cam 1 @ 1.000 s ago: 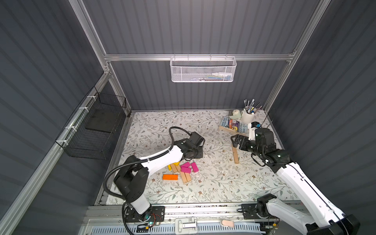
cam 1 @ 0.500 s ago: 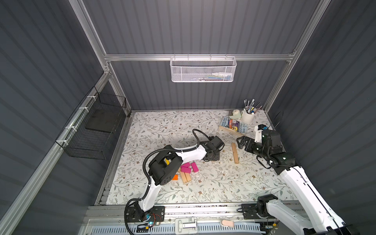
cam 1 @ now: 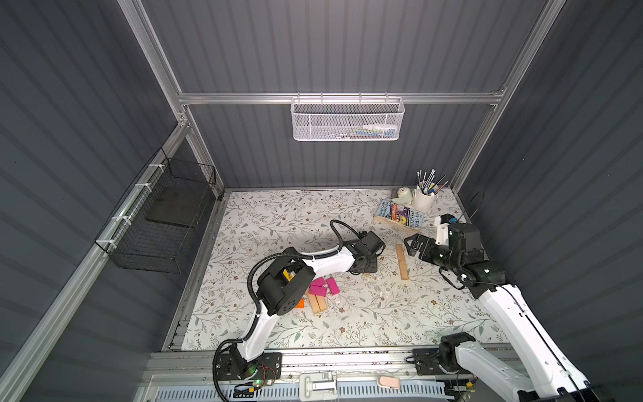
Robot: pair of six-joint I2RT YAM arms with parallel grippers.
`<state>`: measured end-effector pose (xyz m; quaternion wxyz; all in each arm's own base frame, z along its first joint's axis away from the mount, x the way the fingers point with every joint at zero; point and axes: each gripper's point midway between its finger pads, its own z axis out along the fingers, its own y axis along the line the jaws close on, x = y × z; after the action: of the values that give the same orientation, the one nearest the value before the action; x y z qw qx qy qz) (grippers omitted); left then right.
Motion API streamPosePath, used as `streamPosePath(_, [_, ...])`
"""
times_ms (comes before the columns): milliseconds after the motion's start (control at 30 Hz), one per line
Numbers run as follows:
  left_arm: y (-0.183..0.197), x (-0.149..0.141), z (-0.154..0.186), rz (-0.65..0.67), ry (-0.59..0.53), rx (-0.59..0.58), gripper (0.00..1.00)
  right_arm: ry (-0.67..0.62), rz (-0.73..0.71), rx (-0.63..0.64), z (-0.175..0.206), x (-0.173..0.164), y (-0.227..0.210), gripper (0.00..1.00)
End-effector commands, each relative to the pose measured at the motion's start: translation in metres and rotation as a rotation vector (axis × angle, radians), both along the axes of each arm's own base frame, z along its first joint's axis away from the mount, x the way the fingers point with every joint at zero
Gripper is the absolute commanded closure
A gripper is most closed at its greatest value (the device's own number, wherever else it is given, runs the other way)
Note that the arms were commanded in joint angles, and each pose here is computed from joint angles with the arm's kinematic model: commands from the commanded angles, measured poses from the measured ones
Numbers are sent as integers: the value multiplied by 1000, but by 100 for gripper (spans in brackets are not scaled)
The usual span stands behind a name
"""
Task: Assemble the letter k with building blocks
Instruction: Place the building block at the center of the board, then pick up the building block from the center of the board.
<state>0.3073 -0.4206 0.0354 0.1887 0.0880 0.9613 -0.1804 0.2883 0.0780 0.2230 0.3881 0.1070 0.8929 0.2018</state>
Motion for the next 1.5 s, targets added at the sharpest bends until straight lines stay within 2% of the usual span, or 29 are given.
streamPosePath(0, [7,-2,47,-36,-89,-46,55,50,17,19,-8,-4,4,2])
streamPosePath(133, [38,-6,85,-107,-181,-108,56,136,66,42,-21,-4,18,9])
streamPosePath(300, [89,-13,124,-199,-221,-266,47,218,125,9,-41,-1,42,16])
streamPosePath(367, [112,-21,134,-257,-255,-243,45,268,140,-28,-56,2,52,19])
streamPosePath(500, [148,-43,145,-350,-303,-126,42,329,159,-75,-78,8,76,24])
streamPosePath(600, [180,-53,147,-362,-301,-55,40,372,160,-78,-99,14,99,27])
streamPosePath(700, [201,-65,150,-396,-324,-29,38,410,140,-136,-118,22,110,30])
streamPosePath(833, [204,-82,154,-471,-359,-43,32,448,106,-226,-142,32,111,36])
streamPosePath(1133, [209,-95,155,-569,-355,-9,1,513,115,-254,-178,46,127,41])
streamPosePath(1333, [208,-97,155,-578,-364,-22,1,548,122,-273,-195,47,131,47])
streamPosePath(1467, [212,-94,156,-560,-379,4,0,564,126,-282,-203,45,131,56])
